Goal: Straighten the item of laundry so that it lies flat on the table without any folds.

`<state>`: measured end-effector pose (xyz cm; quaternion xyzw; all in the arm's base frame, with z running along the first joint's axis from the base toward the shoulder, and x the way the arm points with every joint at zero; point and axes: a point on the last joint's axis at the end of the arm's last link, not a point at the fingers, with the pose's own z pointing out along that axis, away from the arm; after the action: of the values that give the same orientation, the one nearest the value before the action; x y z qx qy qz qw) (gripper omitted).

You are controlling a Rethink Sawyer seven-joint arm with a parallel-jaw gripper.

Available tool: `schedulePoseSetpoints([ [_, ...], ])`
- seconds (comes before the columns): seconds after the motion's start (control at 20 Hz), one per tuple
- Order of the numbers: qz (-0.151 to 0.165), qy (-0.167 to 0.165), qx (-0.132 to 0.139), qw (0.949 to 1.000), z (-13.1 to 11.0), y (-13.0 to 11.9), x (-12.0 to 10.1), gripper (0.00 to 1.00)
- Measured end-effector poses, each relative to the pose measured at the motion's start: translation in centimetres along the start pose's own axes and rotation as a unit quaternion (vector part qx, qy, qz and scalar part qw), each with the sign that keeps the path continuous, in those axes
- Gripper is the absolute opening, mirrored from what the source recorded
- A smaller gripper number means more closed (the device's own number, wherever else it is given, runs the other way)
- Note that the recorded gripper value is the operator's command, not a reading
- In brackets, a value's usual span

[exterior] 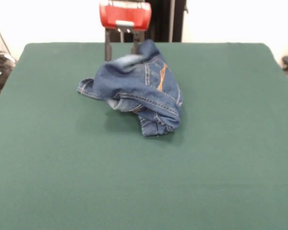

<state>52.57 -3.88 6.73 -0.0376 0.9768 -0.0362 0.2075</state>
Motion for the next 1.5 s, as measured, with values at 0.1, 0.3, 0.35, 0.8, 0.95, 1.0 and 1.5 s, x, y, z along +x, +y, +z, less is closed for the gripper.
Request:
schedulePoseSetpoints([
  [0.1,0.001,-0.009,-0.006,0.9999,0.9,0.6,0.2,1.0],
  [0.3,0.007,-0.036,-0.025,0.999,3.1,2.5,0.8,1.0],
  [0.35,0.01,-0.042,-0.03,0.9986,3.6,3.0,1.0,1.0],
  [0.8,0.036,-0.058,-0.049,0.9964,6.6,4.1,2.3,1.0],
  [0.95,0.051,-0.061,-0.054,0.9954,7.2,4.4,2.0,1.0],
  [1.0,0.058,-0.061,-0.056,0.9949,7.4,4.6,1.8,1.0],
  [1.5,0.15,-0.061,-0.111,0.9805,6.7,10.1,-1.9,1.0],
])
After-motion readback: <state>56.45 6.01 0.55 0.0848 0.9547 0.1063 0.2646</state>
